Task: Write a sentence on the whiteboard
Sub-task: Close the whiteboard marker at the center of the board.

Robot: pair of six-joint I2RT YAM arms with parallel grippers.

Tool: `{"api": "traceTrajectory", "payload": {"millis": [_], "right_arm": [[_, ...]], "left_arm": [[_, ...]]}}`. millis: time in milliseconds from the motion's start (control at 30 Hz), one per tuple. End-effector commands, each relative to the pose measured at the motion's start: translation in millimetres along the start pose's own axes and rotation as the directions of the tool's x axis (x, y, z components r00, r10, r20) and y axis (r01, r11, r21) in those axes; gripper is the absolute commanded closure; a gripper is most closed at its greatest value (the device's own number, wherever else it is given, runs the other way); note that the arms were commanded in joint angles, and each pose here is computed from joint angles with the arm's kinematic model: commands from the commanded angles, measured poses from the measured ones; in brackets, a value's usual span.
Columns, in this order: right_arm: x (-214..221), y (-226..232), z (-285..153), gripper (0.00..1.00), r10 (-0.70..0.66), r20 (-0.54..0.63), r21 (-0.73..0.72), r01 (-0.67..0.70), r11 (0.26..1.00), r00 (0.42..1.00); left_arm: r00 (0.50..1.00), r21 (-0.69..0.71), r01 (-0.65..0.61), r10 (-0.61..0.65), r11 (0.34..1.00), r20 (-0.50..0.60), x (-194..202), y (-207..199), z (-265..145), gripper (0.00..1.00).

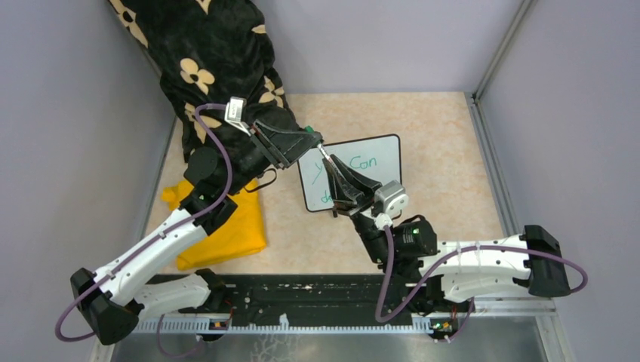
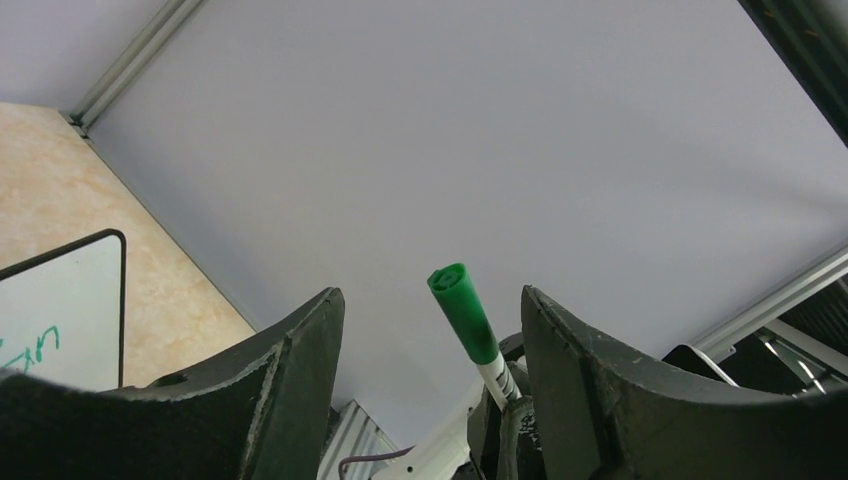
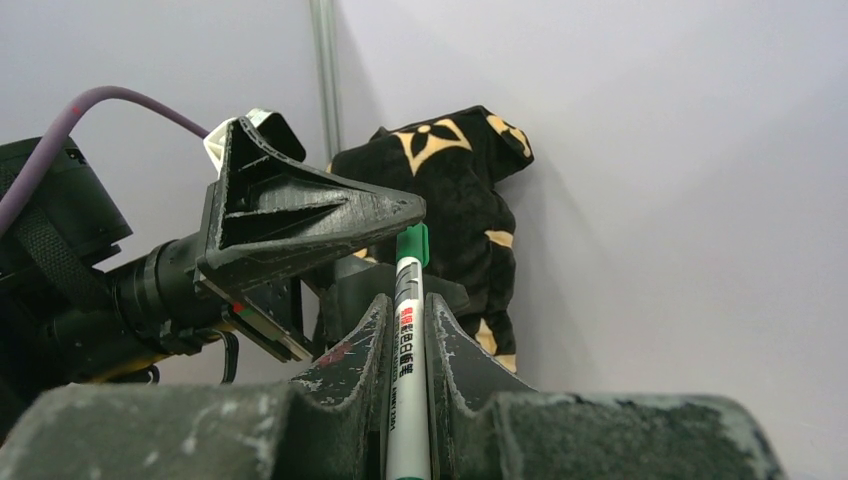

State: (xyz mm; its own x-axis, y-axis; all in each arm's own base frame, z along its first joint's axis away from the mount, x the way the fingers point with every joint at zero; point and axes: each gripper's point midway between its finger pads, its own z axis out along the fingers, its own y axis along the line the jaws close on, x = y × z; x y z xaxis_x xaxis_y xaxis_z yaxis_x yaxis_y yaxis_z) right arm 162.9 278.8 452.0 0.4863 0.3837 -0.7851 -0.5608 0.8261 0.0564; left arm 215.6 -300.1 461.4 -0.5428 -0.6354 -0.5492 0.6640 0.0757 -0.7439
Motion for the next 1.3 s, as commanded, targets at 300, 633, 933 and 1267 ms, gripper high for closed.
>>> {"api": "traceTrajectory", "payload": {"millis": [300, 633, 933, 1267], "right_arm": [[-6.8, -4.7, -0.3, 1.0, 0.012, 0.033, 0.031, -0.013, 0.999, 0.999], [-4.5, -3.0, -1.5, 1.0, 0.018, 0.024, 0.02, -0.019, 1.0, 1.0], [-3.3, -3.0, -1.8, 1.0, 0.024, 0.017, 0.021, -0.024, 0.999, 1.0], [-3.0, 0.1, -0.7, 1.0, 0.023, 0.019, 0.009, -0.023, 1.0, 1.0]], "left_arm": [[1.0, 0.185, 0.011, -0.015, 0.983, 0.024, -8.7, -36.0, -12.8, 0.52], [0.997, 0.178, 0.052, -0.06, 0.983, 0.043, -13.3, -28.4, -20.3, 0.53], [0.995, 0.204, 0.086, -0.094, 0.975, 0.034, -15.0, -27.8, -21.5, 0.6], [0.994, 0.171, 0.101, -0.105, 0.98, 0.015, -13.0, -19.9, -13.0, 0.45]]}}
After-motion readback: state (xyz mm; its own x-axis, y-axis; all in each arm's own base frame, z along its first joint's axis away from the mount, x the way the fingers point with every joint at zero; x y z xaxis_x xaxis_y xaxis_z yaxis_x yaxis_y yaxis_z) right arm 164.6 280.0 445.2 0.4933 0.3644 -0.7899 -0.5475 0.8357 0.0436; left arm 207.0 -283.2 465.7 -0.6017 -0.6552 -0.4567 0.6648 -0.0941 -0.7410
